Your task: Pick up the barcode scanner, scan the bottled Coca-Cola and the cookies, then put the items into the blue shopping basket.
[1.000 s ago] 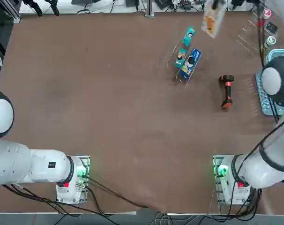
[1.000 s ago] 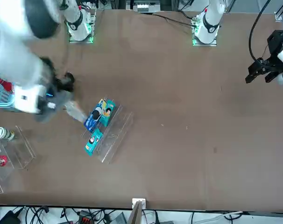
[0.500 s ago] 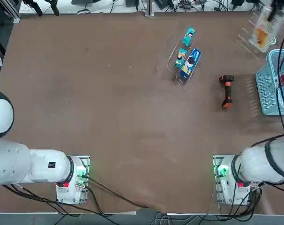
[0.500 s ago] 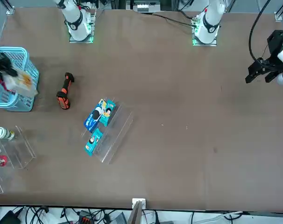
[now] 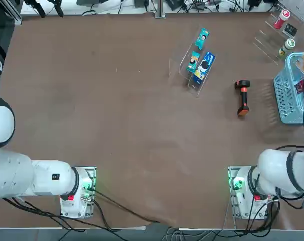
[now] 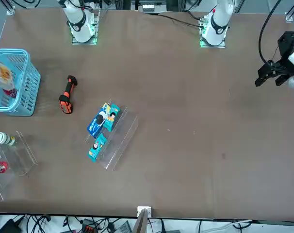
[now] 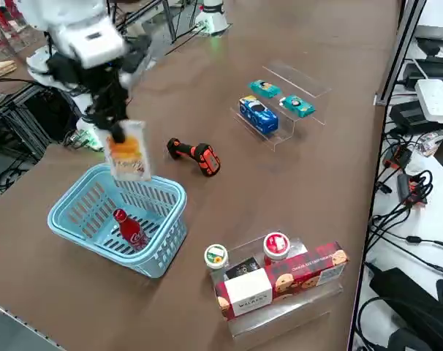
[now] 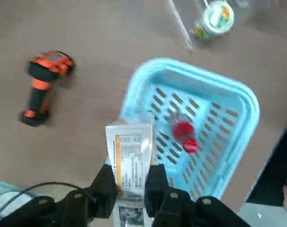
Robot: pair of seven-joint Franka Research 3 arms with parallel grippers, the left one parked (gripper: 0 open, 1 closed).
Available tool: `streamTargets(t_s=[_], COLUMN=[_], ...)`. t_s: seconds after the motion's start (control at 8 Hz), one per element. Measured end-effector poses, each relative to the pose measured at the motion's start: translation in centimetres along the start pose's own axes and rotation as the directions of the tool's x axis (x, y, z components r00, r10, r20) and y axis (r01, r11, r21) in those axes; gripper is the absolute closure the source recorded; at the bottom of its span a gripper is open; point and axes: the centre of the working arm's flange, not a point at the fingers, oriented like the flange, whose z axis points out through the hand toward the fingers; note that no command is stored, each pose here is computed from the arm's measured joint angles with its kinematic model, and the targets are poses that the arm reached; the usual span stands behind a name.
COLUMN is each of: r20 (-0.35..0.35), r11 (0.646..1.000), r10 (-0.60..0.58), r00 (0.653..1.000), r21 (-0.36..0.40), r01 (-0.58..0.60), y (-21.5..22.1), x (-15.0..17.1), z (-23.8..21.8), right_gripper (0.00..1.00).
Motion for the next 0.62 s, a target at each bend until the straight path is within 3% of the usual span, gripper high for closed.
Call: streamTargets(t_s=[0.25, 0.62], r20=[-0.029, -0.022], r11=[0.999, 0.998], r10=[0.049, 0.068], r00=[0.998, 0.997], r21=[-0.019, -0.005], r01=[-0.050, -0.068], y=[1.7, 1.8], x=[-3.8, -5.2], z=[4.5, 9.9], right_gripper=[0.67, 0.67])
